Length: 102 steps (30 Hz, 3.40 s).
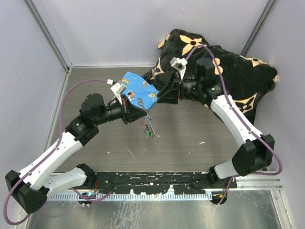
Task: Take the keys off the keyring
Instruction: Remove the key from the keyring.
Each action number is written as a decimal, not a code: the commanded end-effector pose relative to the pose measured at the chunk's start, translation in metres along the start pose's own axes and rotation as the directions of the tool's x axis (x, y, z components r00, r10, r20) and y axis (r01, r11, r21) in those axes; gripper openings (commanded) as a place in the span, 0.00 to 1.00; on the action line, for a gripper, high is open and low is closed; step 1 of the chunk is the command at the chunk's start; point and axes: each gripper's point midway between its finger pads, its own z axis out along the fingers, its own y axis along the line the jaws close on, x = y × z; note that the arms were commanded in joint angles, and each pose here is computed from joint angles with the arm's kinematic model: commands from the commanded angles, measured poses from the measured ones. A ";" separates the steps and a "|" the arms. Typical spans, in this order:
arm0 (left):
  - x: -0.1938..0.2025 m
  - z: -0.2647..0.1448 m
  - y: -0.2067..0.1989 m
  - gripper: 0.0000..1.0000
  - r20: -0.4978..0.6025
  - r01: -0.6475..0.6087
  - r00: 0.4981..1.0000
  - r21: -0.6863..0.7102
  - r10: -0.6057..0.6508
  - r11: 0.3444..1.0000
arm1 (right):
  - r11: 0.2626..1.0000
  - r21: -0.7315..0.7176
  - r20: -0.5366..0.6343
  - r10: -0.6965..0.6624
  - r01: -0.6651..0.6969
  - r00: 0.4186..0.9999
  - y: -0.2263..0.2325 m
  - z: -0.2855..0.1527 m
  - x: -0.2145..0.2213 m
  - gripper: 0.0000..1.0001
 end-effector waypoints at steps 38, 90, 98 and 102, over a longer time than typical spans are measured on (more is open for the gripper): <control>-0.004 -0.021 -0.030 0.00 -0.281 -0.299 0.904 0.127 0.323 0.946 | 0.918 -0.195 -0.156 -0.376 0.345 0.913 0.042 0.056 0.042 0.40; 0.000 -0.032 -0.021 0.43 0.058 -0.137 0.989 0.018 0.136 0.990 | 0.948 -0.199 -0.129 -0.278 0.250 0.952 0.044 0.053 0.039 0.01; 0.004 -0.020 -0.011 0.36 0.114 -0.148 0.983 0.032 0.143 0.989 | 0.948 -0.204 -0.125 -0.274 0.245 0.954 0.046 0.053 0.039 0.01; 0.002 -0.018 -0.008 0.31 0.119 -0.147 0.982 0.022 0.143 0.989 | 0.948 -0.204 -0.124 -0.272 0.243 0.954 0.045 0.053 0.038 0.01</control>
